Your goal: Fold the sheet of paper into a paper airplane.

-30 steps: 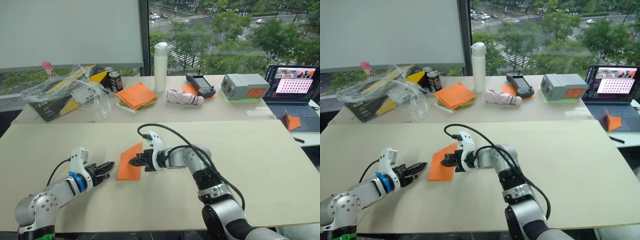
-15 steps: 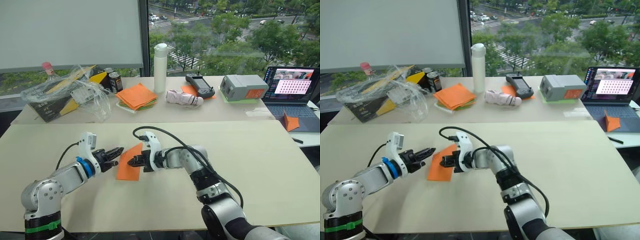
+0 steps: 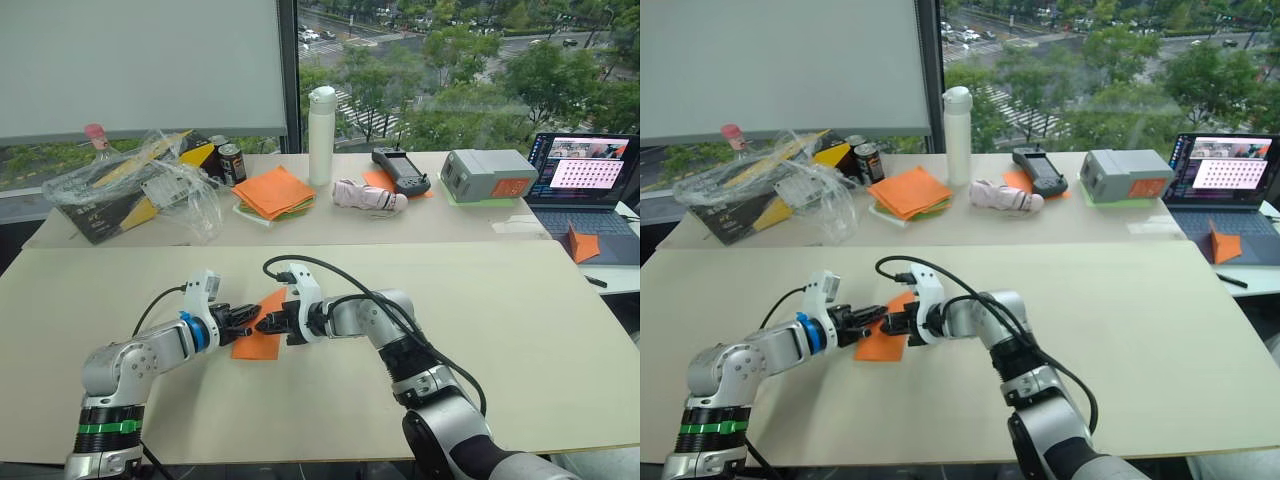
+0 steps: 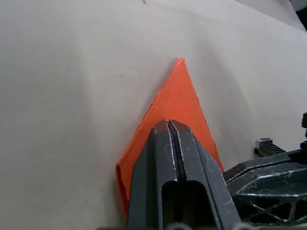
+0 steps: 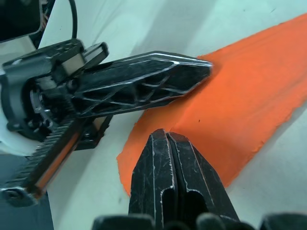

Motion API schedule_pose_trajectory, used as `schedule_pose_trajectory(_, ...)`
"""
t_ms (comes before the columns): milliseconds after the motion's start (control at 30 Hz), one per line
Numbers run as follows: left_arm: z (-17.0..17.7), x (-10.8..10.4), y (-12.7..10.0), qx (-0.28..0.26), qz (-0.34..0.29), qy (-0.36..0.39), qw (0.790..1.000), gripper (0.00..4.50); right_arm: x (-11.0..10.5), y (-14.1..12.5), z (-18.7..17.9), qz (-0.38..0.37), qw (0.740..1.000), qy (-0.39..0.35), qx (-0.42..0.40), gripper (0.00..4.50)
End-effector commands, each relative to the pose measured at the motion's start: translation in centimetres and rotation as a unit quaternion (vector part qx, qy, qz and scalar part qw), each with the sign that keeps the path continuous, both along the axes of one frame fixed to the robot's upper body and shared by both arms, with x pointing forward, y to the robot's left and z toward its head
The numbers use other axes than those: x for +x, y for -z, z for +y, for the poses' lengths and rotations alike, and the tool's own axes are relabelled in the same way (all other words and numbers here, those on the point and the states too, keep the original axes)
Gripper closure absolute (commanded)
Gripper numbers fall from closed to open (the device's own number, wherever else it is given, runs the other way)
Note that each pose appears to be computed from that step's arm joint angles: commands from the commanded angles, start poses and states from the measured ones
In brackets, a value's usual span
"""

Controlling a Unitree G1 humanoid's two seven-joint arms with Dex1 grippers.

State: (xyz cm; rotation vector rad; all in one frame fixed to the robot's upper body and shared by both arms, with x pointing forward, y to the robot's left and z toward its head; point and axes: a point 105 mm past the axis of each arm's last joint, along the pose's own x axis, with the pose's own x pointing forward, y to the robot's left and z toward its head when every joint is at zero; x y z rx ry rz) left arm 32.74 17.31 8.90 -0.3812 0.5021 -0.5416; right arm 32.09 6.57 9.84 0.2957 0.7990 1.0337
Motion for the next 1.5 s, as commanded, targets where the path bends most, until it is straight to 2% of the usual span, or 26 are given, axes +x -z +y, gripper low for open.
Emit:
schedule_pose_trajectory(33, -0.2, 0.4, -0.3, 0.004, -0.014, 0.007, 1.0, 4.5, -0.9, -0.5, 1.8, -0.009, 1.0, -0.015, 0.017, 4.47)
schedule_pose_trajectory(233, -0.1, -0.4, 1.4, 0.021, 0.008, 0.017, 1.0, 4.5, -1.2, -1.4, 1.0, -0.076, 0.996, -0.044, 0.009, 4.47)
schedule_pose_trajectory(367, -0.2, -0.7, 1.5, 0.018, 0.01, 0.019, 1.0, 4.5, -2.0, -1.6, 0.5, -0.106, 0.992, -0.076, 0.007, 4.47)
schedule_pose_trajectory(533, -0.1, -1.1, 1.8, 0.019, 0.014, 0.02, 1.0, 4.5, -1.7, 0.1, -0.6, -0.144, 0.986, -0.082, -0.029, 4.47)
schedule_pose_trajectory(733, -0.1, -1.4, 1.9, 0.022, 0.017, 0.019, 0.999, 4.5, -1.3, 1.2, -1.0, -0.16, 0.983, -0.082, -0.046, 4.47)
schedule_pose_trajectory(867, -0.2, -1.7, 2.1, 0.024, 0.02, 0.018, 0.999, 4.5, 0.1, 1.9, -1.2, -0.173, 0.982, -0.047, -0.06, 4.47)
schedule_pose_trajectory(1167, 0.1, -1.8, 2.1, 0.028, 0.022, 0.016, 0.999, 4.5, 2.4, 1.7, -2.3, -0.194, 0.978, -0.007, -0.073, 4.47)
schedule_pose_trajectory(1500, 0.0, -1.7, 2.0, 0.027, 0.02, 0.017, 0.999, 4.5, 2.2, 1.2, -3.8, -0.191, 0.979, -0.016, -0.067, 4.47)
